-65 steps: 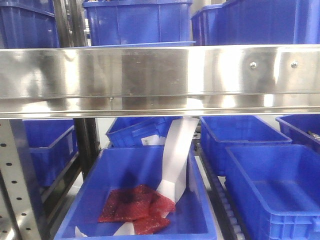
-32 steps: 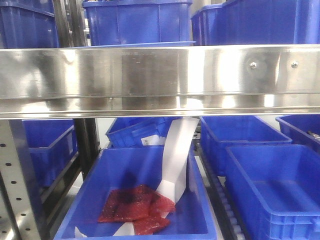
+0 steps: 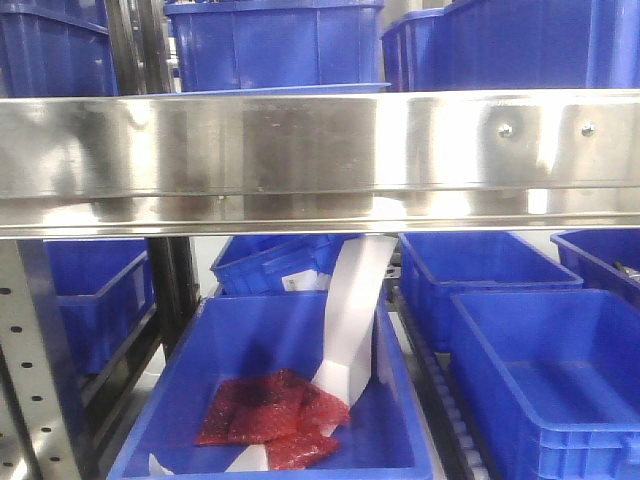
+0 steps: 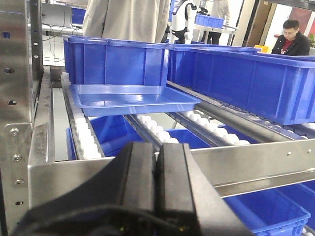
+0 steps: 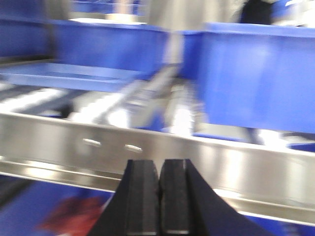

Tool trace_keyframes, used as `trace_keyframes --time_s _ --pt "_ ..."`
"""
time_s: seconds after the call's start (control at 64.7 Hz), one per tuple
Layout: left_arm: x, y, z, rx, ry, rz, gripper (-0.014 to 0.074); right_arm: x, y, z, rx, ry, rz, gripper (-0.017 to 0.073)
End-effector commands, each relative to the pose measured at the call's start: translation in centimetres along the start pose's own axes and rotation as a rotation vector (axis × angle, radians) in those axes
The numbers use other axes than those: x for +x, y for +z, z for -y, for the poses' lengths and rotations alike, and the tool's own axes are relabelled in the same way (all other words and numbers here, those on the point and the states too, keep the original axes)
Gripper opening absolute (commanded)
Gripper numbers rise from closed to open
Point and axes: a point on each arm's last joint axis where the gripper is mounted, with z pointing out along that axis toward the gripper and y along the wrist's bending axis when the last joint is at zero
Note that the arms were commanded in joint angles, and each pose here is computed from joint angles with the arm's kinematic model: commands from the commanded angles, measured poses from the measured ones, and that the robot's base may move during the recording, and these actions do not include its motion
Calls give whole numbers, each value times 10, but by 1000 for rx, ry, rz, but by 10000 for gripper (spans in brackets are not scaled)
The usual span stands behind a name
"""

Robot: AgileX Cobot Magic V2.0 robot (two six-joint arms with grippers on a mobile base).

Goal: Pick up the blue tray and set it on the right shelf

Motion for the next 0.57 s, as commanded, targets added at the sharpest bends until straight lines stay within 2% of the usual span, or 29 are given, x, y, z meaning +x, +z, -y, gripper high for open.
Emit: trace_keyframes --time_s 0.0,0.093,0.216,0.371,0.557 --pt "-15 -1 3 25 9 96 -48 -5 -5 3 73 -44 179 53" --pt "-15 -1 3 25 9 96 -48 14 -10 5 122 -38 199 53" --pt "-15 -1 3 25 9 97 -48 32 -7 5 121 -5 172 53" --pt "-15 0 3 26 9 97 -48 49 -3 6 114 99 160 53" --pt "-15 0 3 26 9 97 -48 50 -3 6 115 91 153 53"
